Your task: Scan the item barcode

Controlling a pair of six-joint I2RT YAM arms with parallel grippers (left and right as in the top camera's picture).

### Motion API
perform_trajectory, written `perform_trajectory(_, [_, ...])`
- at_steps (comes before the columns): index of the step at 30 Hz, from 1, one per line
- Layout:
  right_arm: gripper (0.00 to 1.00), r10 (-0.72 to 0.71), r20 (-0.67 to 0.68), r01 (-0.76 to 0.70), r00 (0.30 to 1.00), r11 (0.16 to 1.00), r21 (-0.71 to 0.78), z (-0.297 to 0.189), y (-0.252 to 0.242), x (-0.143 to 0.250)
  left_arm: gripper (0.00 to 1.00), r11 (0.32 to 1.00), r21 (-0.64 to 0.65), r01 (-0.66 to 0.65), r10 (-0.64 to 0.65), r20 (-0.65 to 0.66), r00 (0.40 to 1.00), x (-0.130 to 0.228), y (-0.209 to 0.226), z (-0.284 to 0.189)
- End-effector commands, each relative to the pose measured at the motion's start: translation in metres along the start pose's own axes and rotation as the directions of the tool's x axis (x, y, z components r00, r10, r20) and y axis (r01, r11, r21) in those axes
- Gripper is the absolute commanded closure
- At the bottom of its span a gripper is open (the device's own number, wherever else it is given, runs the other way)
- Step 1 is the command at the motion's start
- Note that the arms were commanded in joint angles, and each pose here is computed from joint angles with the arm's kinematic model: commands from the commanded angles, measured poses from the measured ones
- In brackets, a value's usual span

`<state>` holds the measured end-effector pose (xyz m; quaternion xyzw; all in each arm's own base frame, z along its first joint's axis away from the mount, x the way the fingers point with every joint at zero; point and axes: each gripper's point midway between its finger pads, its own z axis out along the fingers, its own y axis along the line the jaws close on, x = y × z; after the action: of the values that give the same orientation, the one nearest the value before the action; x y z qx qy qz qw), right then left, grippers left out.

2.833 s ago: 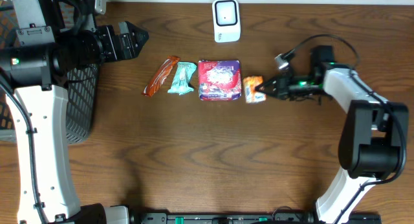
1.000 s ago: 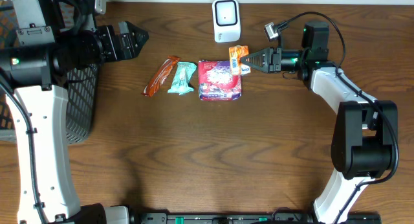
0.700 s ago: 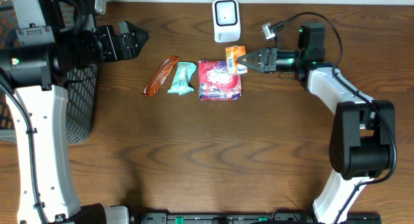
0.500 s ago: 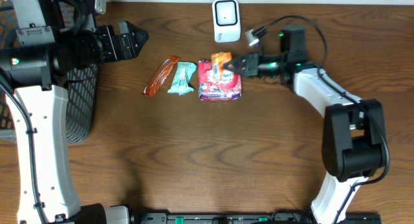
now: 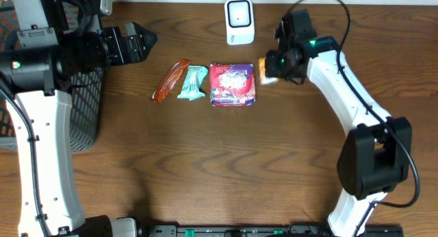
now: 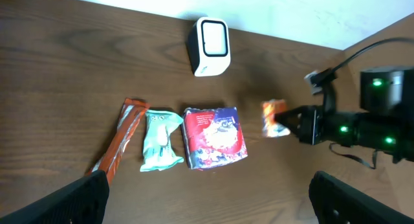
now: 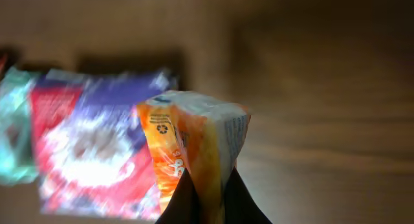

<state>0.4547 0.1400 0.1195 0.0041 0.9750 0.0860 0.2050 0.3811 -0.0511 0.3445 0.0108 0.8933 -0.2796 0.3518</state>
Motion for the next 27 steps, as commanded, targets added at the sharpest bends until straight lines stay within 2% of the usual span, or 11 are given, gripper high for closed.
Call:
perform_trajectory(1, [0.99,-0.075,0.145,0.030,0.987,0.956,0.290,-0.020,-0.033,-0.028,0.02,1.000,0.008,-0.001,0.001,0.000,1.000,-0.001,0.000,0.000])
perform_trajectory(4, [0.99,-0.124,0.221,0.047,0.967,0.945,0.325,-0.025,-0.029,-0.047,0.02,1.000,0.008,-0.001,0.001,0.000,1.000,-0.001,0.000,0.000])
perform_trajectory(19, [0.99,-0.284,0.540,0.180,0.792,0.954,0.239,-0.051,0.064,-0.126,0.02,1.000,0.008,0.000,0.000,0.000,1.000,-0.001,0.000,0.000])
perform_trajectory(24, [0.99,-0.300,0.570,0.180,0.765,0.949,0.258,-0.046,0.073,-0.156,0.02,1.000,0.008,-0.001,0.001,0.000,1.000,-0.001,0.000,0.000])
perform_trajectory(27, [0.99,-0.366,0.551,0.233,0.750,0.926,0.297,-0.036,0.082,-0.174,0.02,1.000,0.008,-0.001,0.001,0.000,1.000,-0.001,0.000,0.000])
